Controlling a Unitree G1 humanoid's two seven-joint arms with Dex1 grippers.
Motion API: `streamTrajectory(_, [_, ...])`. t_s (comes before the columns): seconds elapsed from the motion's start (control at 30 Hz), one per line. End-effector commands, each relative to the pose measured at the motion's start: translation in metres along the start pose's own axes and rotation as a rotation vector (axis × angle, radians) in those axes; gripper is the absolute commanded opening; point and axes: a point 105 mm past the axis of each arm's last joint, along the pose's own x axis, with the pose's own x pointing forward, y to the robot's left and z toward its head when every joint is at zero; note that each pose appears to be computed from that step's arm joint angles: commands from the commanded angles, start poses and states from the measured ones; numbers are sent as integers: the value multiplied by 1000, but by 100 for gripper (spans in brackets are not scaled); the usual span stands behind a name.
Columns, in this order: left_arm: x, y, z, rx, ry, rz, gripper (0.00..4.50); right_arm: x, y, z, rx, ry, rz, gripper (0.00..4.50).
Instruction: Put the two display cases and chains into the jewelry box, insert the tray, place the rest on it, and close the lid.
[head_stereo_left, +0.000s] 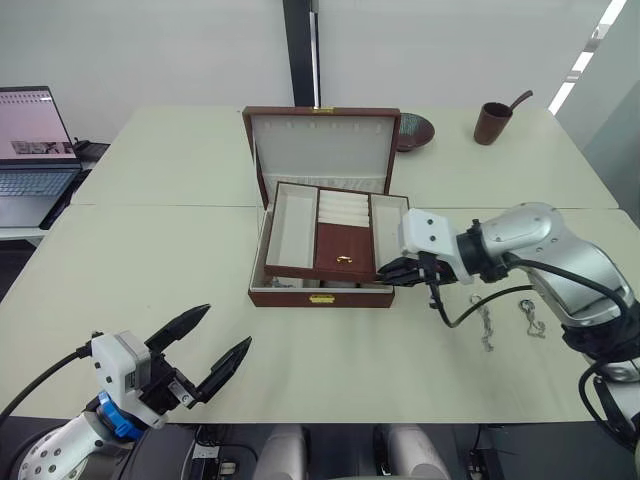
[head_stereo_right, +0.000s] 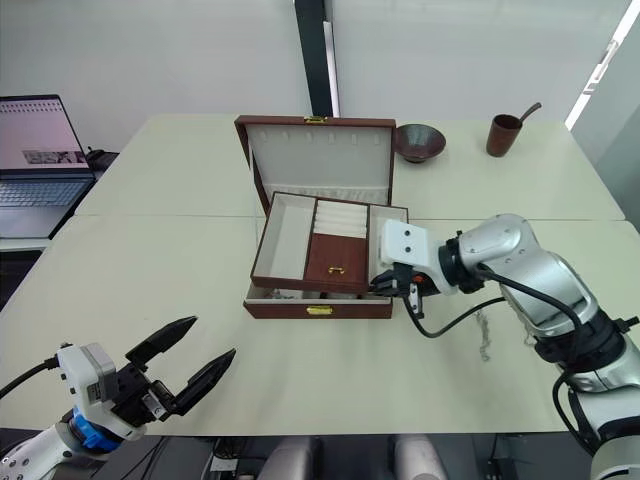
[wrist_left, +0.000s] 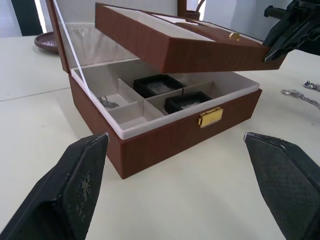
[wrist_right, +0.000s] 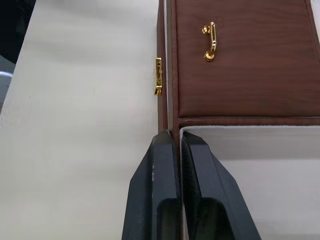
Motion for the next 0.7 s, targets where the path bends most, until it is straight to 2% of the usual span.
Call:
streamTrajectory(0.03, [0,2,8,42,-21,8,450,2,-3,11,-8,12,-16,1])
streamTrajectory(0.4, [3,0,9,37,-29,12,450,20,-21,9,22,102,-119,1])
streamTrajectory(0.7, [5,0,10,46,-32,17,450,27,-14,16,-68,106,-61,1])
